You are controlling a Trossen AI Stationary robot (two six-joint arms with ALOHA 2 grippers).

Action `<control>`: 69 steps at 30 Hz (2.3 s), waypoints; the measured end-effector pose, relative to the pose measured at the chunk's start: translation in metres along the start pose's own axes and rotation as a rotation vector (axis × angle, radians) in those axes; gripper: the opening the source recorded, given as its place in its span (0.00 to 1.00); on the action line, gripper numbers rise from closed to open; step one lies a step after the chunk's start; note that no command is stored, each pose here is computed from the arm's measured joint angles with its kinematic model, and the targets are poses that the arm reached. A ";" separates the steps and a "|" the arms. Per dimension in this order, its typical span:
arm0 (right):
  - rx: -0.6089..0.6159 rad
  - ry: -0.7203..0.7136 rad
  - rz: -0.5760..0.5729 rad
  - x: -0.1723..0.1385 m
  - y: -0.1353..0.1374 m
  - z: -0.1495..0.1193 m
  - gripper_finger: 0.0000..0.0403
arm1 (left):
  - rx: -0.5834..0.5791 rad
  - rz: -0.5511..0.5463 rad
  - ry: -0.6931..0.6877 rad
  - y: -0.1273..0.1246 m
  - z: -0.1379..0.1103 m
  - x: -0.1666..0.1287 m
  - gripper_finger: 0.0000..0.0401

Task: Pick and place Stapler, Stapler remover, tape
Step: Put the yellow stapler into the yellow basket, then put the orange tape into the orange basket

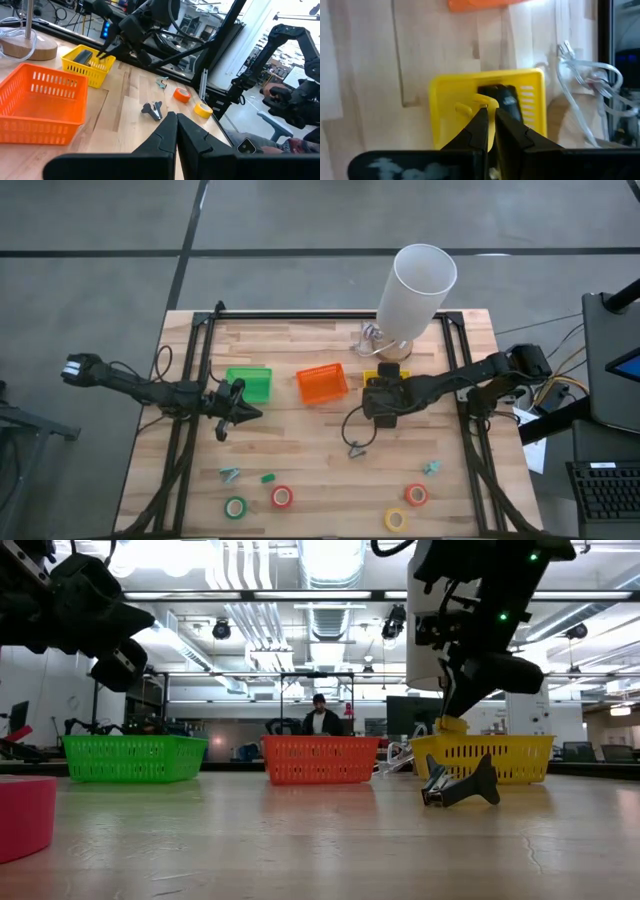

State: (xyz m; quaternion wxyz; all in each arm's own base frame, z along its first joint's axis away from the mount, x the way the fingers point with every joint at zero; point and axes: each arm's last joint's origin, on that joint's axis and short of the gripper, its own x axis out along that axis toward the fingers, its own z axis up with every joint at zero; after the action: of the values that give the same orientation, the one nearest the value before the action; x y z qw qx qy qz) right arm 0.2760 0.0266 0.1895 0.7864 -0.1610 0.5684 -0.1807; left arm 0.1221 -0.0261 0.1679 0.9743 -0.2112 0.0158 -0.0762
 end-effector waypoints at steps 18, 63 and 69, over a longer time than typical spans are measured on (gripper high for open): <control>0.026 -0.050 -0.014 0.015 0.007 -0.007 0.07 | 0.000 0.000 0.000 0.000 0.000 0.000 0.02; 0.055 -0.185 0.194 -0.033 0.040 0.015 0.34 | 0.000 0.000 0.000 0.000 0.000 0.000 0.02; 0.043 -0.152 0.341 -0.056 0.067 0.004 0.30 | 0.000 0.000 0.000 0.000 0.000 0.000 0.02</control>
State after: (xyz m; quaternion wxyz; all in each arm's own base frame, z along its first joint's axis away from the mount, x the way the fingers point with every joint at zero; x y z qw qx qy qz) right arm 0.2699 0.1117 0.2069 0.8496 -0.0586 0.5223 -0.0444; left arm 0.1221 -0.0261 0.1679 0.9744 -0.2112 0.0159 -0.0760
